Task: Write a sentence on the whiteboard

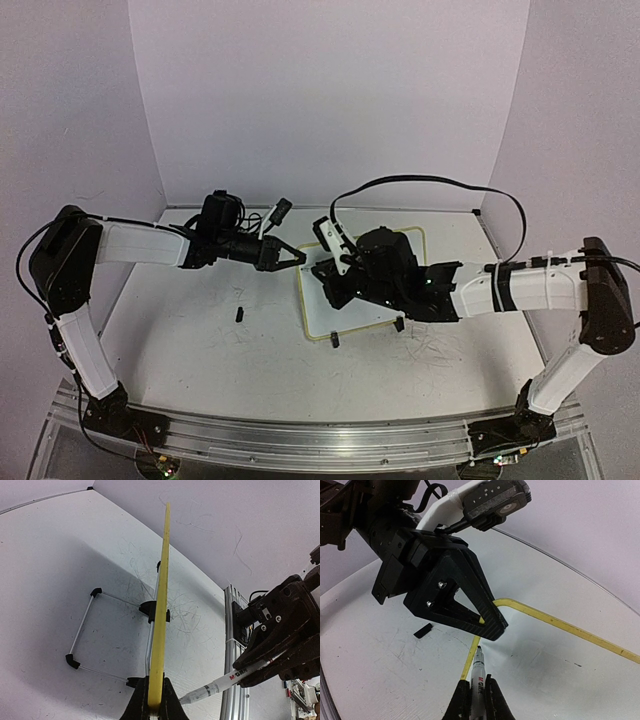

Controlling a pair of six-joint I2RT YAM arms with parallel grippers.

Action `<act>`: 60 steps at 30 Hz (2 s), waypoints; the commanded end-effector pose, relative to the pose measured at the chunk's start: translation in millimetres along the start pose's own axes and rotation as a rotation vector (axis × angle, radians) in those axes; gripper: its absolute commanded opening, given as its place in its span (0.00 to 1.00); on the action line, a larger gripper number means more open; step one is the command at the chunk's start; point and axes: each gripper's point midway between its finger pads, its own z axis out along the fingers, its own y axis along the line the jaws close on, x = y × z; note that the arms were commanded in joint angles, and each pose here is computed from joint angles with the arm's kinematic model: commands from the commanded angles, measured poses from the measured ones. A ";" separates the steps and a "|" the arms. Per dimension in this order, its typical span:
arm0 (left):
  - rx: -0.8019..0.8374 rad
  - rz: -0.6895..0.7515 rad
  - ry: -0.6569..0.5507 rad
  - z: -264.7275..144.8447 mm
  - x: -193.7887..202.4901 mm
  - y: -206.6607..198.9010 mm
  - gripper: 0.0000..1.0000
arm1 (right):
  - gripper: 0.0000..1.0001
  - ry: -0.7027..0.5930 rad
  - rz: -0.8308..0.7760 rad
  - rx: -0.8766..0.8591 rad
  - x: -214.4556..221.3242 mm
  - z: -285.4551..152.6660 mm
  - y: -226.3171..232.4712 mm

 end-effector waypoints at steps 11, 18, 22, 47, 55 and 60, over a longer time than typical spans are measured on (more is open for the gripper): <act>-0.010 0.036 -0.024 -4.3 -9.4 -9.6 0.00 | 0.00 -0.034 0.019 0.026 -13.4 5.5 -0.6; -0.009 0.038 -0.025 -4.7 -9.8 -10.2 0.00 | 0.00 -0.028 0.020 0.041 -10.8 7.6 -2.8; -0.008 0.040 -0.027 -5.1 -10.8 -11.2 0.00 | 0.00 -0.023 0.022 0.055 -8.2 8.7 -4.8; -0.009 0.044 -0.027 -4.9 -10.6 -10.8 0.00 | 0.00 -0.006 0.042 0.167 3.8 -1.8 -27.0; -0.008 0.046 -0.027 -5.2 -10.9 -11.3 0.00 | 0.00 -0.006 0.051 0.195 4.6 -5.7 -33.0; -0.008 0.047 -0.027 -5.3 -10.7 -11.3 0.00 | 0.00 -0.005 0.058 0.220 5.3 -7.5 -39.1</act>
